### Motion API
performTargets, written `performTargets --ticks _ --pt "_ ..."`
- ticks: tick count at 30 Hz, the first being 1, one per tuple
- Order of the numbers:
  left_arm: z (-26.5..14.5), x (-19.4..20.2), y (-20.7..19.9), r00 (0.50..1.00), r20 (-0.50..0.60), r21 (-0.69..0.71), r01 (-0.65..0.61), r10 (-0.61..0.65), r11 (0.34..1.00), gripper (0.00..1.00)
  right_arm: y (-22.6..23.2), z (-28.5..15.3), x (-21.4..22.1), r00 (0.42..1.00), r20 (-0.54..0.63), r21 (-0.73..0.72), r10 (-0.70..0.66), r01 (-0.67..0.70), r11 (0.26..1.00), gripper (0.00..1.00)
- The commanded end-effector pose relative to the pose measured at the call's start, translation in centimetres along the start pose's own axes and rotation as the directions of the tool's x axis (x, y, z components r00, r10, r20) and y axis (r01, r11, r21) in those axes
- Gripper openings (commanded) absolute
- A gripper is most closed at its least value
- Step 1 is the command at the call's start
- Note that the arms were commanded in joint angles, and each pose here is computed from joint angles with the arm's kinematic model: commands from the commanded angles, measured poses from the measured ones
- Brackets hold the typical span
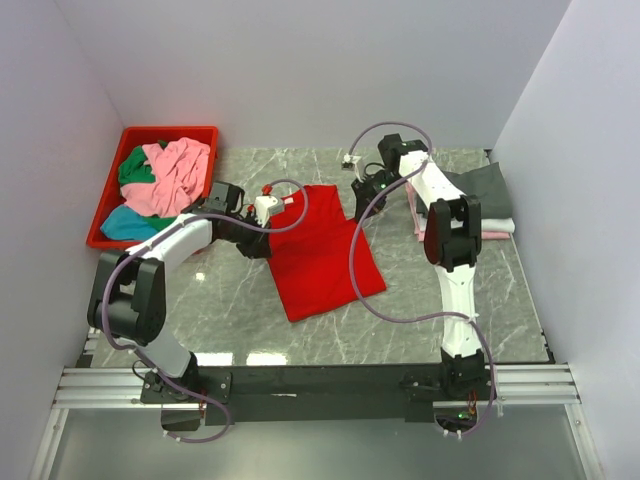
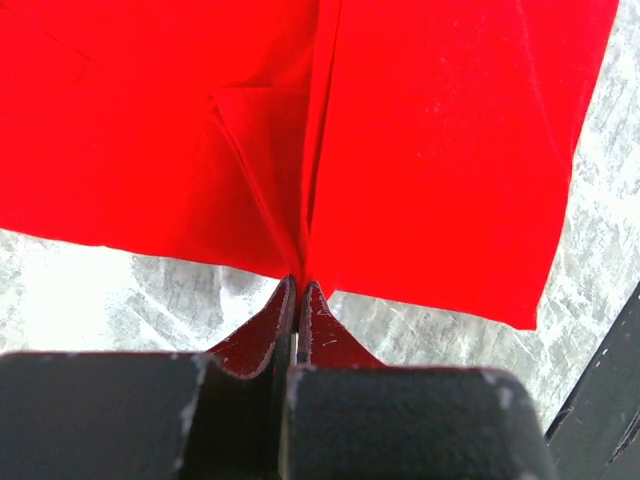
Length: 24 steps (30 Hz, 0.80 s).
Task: Fold and stack the t-shirts
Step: Fold the tshirt
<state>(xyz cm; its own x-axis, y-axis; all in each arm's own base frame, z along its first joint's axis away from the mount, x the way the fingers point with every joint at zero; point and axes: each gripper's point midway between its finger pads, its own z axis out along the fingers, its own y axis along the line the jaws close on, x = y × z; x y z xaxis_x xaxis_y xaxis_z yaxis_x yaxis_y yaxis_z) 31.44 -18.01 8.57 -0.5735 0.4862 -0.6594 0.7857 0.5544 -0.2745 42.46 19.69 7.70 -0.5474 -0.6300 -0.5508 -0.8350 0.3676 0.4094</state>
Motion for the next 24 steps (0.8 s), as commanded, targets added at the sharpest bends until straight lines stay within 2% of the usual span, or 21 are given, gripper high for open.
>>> performTargets --ticks 1,3,5,7,8,9,10,12,13,15,17,20,21,22,23,24 --pt "-0.2 -0.5 0.3 1.0 0.015 -0.006 -0.006 0.006 1.0 0.01 -1.3 -0.4 -1.8 0.999 0.039 0.052 -0.029 0.027 0.998 0.0" --pt "0.1 -0.2 0.9 1.0 0.004 -0.029 0.009 -0.008 1.0 0.01 -1.5 -0.1 -1.8 0.999 0.04 0.056 -0.021 0.018 0.998 0.01" --pt "0.1 0.0 1.6 1.0 -0.004 -0.065 0.018 -0.018 0.998 0.03 -1.7 0.0 -1.9 0.999 0.041 0.067 -0.017 0.015 0.998 0.07" --pt "-0.2 -0.1 1.9 0.999 0.001 -0.097 0.032 -0.032 0.995 0.21 -2.3 0.1 -2.4 0.998 0.054 0.097 -0.012 0.007 0.995 0.24" --pt "-0.4 -0.5 2.7 0.999 0.017 -0.148 0.039 -0.037 0.988 0.49 -2.6 0.1 -2.3 0.999 0.052 0.117 -0.006 0.0 0.993 0.3" --pt "-0.7 -0.6 2.8 0.999 0.027 -0.168 0.036 -0.032 0.985 0.62 -3.2 0.0 -2.8 0.997 0.072 0.146 -0.001 -0.01 0.989 0.41" --pt "-1.8 -1.7 2.8 0.998 0.066 -0.199 0.017 -0.003 0.98 0.71 -3.2 -0.8 -3.5 0.996 0.088 0.178 -0.01 -0.006 0.984 0.46" --pt "-3.1 -3.3 3.3 0.991 0.131 -0.272 -0.002 0.039 0.962 0.8 -3.2 -2.1 -4.5 0.992 0.119 0.232 -0.04 0.011 0.973 0.57" --pt "-5.0 -5.1 2.7 0.977 0.191 -0.307 -0.034 0.096 0.951 0.82 -3.3 -2.8 -4.7 0.99 0.135 0.25 -0.048 0.013 0.968 0.59" --pt "-7.0 -6.9 2.5 0.947 0.266 -0.37 -0.073 0.181 0.926 0.97 -2.4 -4.6 -5.2 0.981 0.17 0.265 -0.09 0.042 0.963 0.62" --pt "-9.5 -8.7 0.8 0.901 0.34 -0.402 -0.119 0.269 0.908 1.0 -1.4 -6.0 -5.2 0.972 0.194 0.256 -0.134 0.082 0.963 0.63" --pt "-10.1 -9.0 -1.7 0.861 0.387 -0.345 -0.198 0.331 0.917 0.99 2.9 -7.5 -4.2 0.923 0.221 0.168 -0.314 0.281 0.945 0.65" --pt "-9.8 -8.8 -2.3 0.859 0.385 -0.316 -0.222 0.338 0.923 0.99 5.5 -7.5 -2.3 0.87 0.199 0.129 -0.45 0.432 0.893 0.74" --pt "-8.9 -7.8 -3.9 0.875 0.371 -0.222 -0.243 0.312 0.944 1.0 7.2 -7.3 -1.4 0.829 0.216 0.095 -0.516 0.508 0.856 0.84" --pt "-8.5 -7.3 -4.8 0.879 0.357 -0.185 -0.267 0.318 0.946 0.93 8.3 -7.1 -0.2 0.79 0.212 0.077 -0.576 0.574 0.815 0.86" --pt "-6.7 -6.5 -7.5 0.872 0.328 -0.126 -0.34 0.362 0.932 0.83 10.2 -6.3 2.5 0.72 0.193 0.036 -0.666 0.673 0.738 0.87"
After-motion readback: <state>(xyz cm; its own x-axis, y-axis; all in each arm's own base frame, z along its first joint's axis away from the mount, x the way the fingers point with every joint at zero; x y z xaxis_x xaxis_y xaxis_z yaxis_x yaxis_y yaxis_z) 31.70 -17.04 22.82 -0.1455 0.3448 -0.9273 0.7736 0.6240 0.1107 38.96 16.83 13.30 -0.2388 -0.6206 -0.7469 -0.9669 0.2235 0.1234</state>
